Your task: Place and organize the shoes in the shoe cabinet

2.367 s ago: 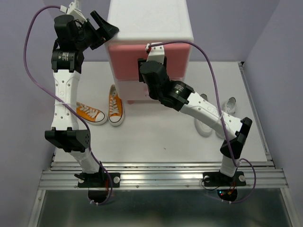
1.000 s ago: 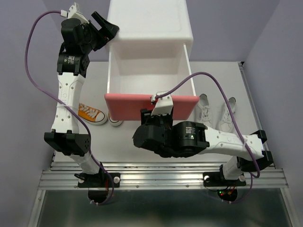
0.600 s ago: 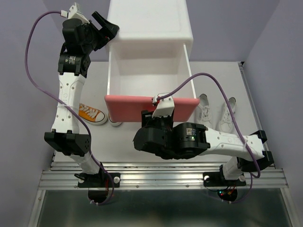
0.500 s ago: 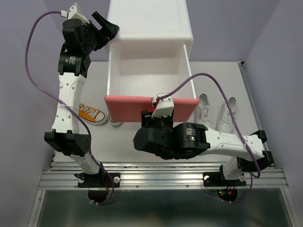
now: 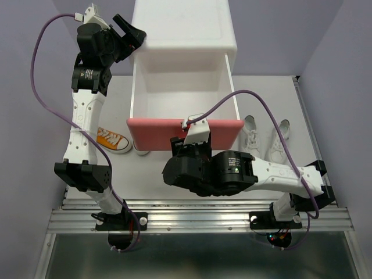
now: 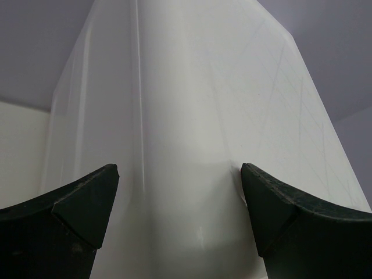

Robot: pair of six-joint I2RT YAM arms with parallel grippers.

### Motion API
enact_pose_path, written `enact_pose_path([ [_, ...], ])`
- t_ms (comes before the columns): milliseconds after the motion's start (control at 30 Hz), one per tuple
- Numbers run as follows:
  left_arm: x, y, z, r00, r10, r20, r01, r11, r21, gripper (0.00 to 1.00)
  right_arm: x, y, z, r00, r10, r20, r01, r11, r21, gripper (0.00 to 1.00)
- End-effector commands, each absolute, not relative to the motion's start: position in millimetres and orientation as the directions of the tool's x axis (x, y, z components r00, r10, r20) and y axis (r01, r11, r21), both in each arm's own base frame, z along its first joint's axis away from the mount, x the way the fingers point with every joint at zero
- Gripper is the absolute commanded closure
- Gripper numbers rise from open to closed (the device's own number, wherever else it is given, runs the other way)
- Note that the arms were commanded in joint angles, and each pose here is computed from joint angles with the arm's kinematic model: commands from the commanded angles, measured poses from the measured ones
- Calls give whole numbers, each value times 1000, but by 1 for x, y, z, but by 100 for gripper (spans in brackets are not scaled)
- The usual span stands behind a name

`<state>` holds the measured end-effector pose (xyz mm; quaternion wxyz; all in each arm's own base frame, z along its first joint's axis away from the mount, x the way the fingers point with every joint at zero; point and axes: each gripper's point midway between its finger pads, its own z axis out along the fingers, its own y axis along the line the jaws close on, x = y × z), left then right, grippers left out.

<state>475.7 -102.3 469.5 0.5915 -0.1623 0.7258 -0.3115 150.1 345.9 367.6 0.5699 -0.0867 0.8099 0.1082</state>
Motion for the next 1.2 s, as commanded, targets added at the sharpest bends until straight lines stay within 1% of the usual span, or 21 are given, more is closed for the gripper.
enact_pose_path([
  [0,477,-85,354,-482,-502,-719,-102,846,-523,5,127,346,353,-374,-163,-913,-360,933,-19,99],
  [200,477,-85,355,-482,-500,-719,-101,847,-522,5,123,343,353,-373,-201,-906,-378,925,-50,100],
  [267,477,-85,355,-484,-500,-718,-103,847,-521,5,124,340,358,-371,-181,-911,-375,926,-31,70],
  [300,477,-84,356,-481,-499,-720,-102,848,-520,5,124,340,359,-367,-186,-912,-384,923,-34,62],
  [333,477,-84,357,-479,-499,-722,-100,848,-520,5,124,344,360,-365,-168,-916,-387,922,-15,51],
  [400,477,-84,356,-480,-500,-721,-104,849,-519,5,123,344,364,-363,-154,-919,-403,915,6,32],
  [433,477,-84,356,-480,-500,-721,-104,849,-519,5,122,348,365,-364,-139,-921,-412,911,25,27],
  [467,476,-84,355,-481,-499,-721,-105,849,-518,5,121,349,363,-365,-146,-919,-419,908,22,14],
  [567,476,-84,357,-478,-498,-723,-101,849,-518,5,122,345,365,-360,-153,-920,-417,909,12,0],
  [667,475,-83,357,-477,-499,-724,-103,849,-518,5,123,338,371,-361,-139,-922,-403,915,20,0],
  [733,475,-83,356,-478,-497,-724,-103,850,-516,5,120,340,371,-370,-142,-918,-424,905,31,0],
  [800,474,-83,357,-479,-495,-725,-101,852,-514,4,115,342,380,-376,-139,-916,-478,876,63,0],
  [833,473,-83,356,-480,-493,-726,-101,853,-513,4,113,342,384,-353,-170,-920,-517,855,41,0],
  [867,473,-83,355,-482,-493,-724,-103,853,-512,4,109,346,405,-353,-103,-930,-557,822,120,0],
  [900,473,-83,355,-483,-492,-724,-103,854,-511,4,107,347,416,-316,-118,-941,-604,790,103,0],
  [933,474,-83,354,-484,-491,-724,-104,854,-510,4,103,357,436,-302,-45,-952,-642,748,169,0],
  [1000,474,-83,355,-484,-494,-722,-102,852,-514,4,94,354,467,-281,25,-959,-710,667,225,0],
  [1033,474,-84,354,-486,-495,-720,-102,851,-515,4,92,355,476,-254,33,-967,-736,642,215,0],
  [1067,474,-84,354,-488,-497,-718,-104,849,-518,4,88,358,496,-233,77,-969,-765,600,232,0],
  [1100,474,-84,353,-490,-498,-715,-105,848,-519,4,81,369,499,-191,38,-981,-815,551,180,0],
  [1167,474,-85,351,-496,-501,-709,-107,846,-523,4,85,373,510,-188,51,-981,-798,574,183,0],
])
